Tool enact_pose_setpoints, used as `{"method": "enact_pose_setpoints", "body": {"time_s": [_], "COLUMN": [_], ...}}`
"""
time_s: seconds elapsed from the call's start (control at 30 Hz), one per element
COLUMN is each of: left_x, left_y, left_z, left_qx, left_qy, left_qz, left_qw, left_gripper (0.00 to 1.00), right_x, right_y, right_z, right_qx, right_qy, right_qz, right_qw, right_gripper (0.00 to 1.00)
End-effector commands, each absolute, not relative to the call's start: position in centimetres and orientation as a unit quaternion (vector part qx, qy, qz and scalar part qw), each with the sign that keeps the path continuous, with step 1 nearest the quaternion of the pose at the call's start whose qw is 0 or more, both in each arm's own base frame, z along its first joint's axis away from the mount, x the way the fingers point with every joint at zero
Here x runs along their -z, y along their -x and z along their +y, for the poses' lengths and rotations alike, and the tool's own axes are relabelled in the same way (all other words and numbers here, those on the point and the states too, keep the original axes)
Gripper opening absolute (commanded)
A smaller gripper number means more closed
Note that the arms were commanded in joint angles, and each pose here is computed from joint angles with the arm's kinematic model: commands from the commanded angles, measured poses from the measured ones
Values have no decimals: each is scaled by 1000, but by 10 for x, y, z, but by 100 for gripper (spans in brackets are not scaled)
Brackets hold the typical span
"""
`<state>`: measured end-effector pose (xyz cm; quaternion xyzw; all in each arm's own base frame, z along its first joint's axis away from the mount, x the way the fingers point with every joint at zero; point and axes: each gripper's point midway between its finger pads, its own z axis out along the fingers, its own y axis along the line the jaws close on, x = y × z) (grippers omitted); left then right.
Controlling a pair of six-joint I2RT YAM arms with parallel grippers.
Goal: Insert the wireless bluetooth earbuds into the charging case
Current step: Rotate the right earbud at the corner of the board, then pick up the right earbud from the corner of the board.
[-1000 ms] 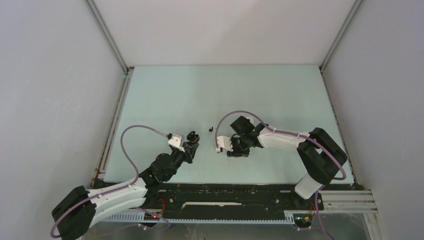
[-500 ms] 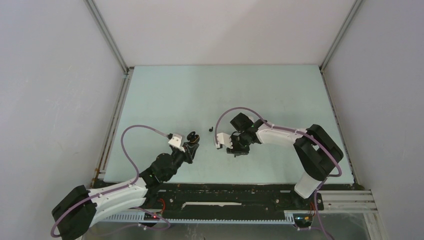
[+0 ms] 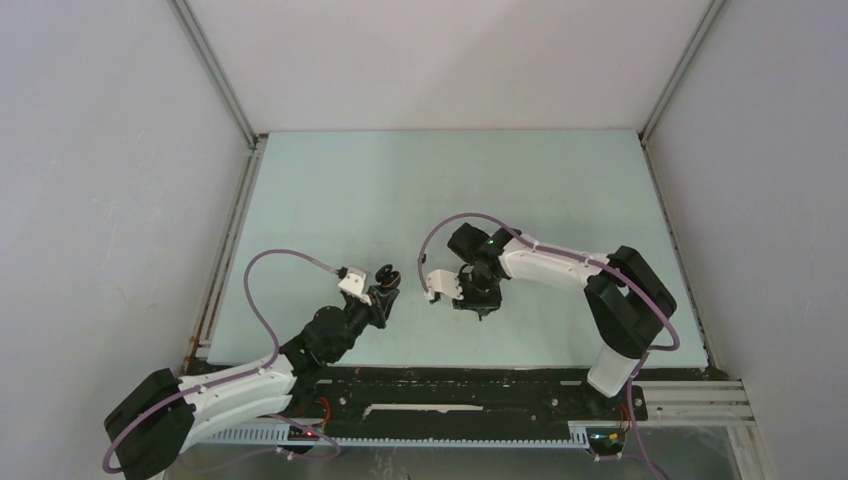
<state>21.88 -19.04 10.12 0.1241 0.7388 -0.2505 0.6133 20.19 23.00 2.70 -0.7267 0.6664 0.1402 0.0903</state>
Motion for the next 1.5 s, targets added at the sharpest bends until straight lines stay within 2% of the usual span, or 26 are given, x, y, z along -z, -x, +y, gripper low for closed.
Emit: {"method": "enact_pose_setpoints", "body": {"time_s": [0.0,0.1,0.27,0.37,0.47,0.57,0.77,0.93,1.07,1.17,1.27,1.47], "left_x": [-117,-118,-119,-119,-119,-118,-119,-119,-119,-118,-117,-113], "left_y": [-222,-222,-222,-221,-221,-220,-222,-222,-222,-222,-223,-223], "left_z": [-195,-195,-195,-194,-192,-191,-192,-193,-193,-194,-195,-195], "left_qx": [259,260,263,265,264,263,260,260,259,258,259,257], "left_qy": [-128,-127,-126,-124,-121,-121,-123,-124,-123,-125,-126,-125], "left_qz": [721,720,718,716,715,717,718,718,718,721,723,727], "left_qw": [630,631,632,634,635,634,634,634,634,631,628,625], "left_gripper": [3,3,3,3,3,4,4,4,4,4,4,4], "right_x": [-30,-26,-23,-17,-13,-23,-80,-96,-97,-98,-81,-46], "right_y": [-181,-176,-182,-191,-195,-196,-204,-214,-225,-233,-231,-217], "right_z": [178,143,122,129,140,147,159,150,150,145,142,141], "right_qx": [-67,-12,42,56,54,37,-72,-159,-213,-196,-180,-197], "right_qy": [730,718,710,706,707,705,677,648,637,644,668,693], "right_qz": [677,679,673,679,683,691,730,743,711,665,642,643], "right_qw": [-69,-149,-201,-194,-176,-157,-55,54,209,323,330,260], "right_gripper": [8,7,6,12,28,34,38,36,33,33,33,32]}}
